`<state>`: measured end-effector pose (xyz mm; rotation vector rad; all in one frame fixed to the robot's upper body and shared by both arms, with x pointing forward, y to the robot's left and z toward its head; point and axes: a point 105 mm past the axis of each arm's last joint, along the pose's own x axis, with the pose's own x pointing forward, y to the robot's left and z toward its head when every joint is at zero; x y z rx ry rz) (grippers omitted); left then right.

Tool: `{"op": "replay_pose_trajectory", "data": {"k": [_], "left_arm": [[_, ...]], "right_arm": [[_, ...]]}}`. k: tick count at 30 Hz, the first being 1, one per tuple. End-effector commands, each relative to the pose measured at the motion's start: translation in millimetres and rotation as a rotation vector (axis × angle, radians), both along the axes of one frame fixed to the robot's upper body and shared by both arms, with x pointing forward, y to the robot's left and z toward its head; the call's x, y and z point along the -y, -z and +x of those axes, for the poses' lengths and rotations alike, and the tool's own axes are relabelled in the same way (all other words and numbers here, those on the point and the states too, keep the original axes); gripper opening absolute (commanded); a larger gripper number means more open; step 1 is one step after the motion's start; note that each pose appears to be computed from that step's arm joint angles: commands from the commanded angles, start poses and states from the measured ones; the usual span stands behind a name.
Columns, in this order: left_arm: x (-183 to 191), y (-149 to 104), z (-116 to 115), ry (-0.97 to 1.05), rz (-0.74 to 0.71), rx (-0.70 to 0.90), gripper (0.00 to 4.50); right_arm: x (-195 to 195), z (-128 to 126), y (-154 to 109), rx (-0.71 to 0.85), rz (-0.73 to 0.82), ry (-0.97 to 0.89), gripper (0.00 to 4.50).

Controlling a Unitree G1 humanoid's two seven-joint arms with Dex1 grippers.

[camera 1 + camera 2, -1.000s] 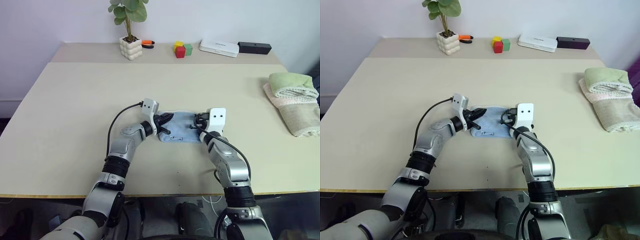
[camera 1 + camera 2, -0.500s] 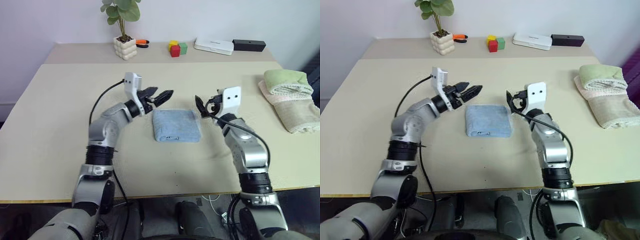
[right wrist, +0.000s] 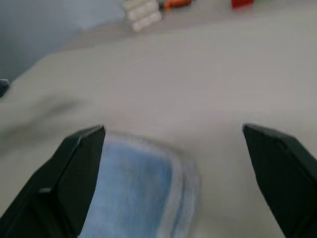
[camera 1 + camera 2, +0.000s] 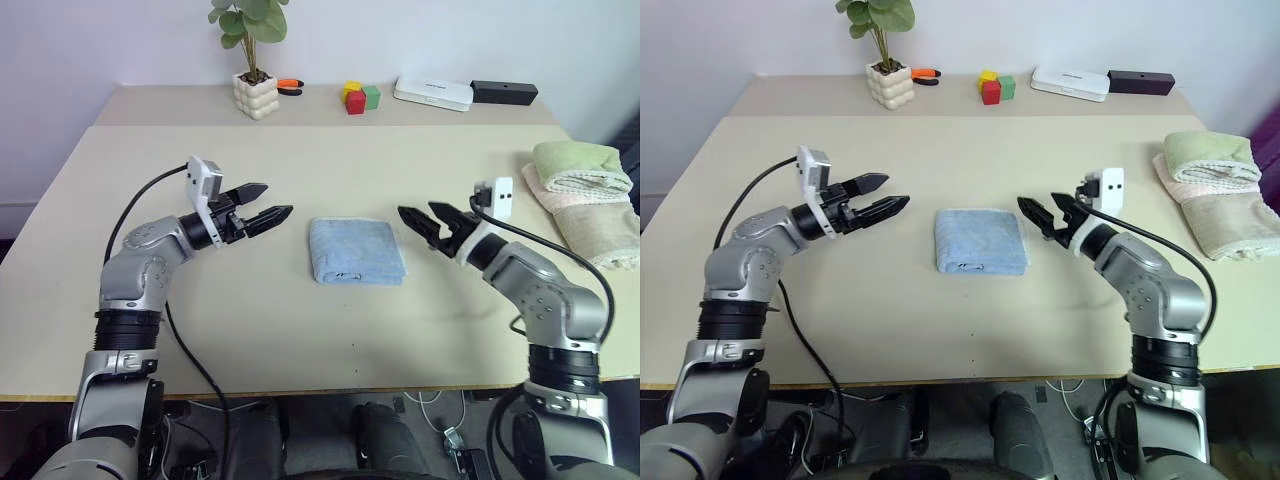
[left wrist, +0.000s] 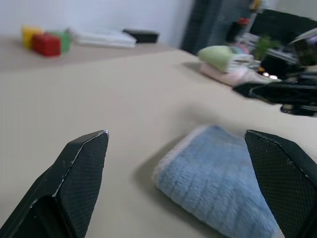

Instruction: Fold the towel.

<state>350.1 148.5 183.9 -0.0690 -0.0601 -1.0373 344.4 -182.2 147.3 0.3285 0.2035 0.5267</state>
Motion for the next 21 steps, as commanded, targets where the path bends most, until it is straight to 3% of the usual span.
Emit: {"op": "replay_pose_trajectory", "data": {"k": [1,8,16,21], "left_arm": [[-0.1,-10.6,-28.6,0.171,0.038,0.106,4.47],[-28.2,-10.2,-56.5,0.260,0.045,0.044,4.47],[-45.3,-7.1,-60.5,0.217,0.106,0.057,4.47],[-45.4,-8.1,-59.5,0.196,0.100,0.067,4.47]], "right_arm": [[-2.1,-13.6,3.1,-0.063,-0.027,-0.037,4.50],[-19.0,-16.7,32.2,-0.220,0.048,-0.030,4.50],[-18.2,-9.0,48.2,-0.272,0.003,0.015,4.50],[-33.8,-8.2,46.1,-0.289,0.058,-0.047,4.50]]}}
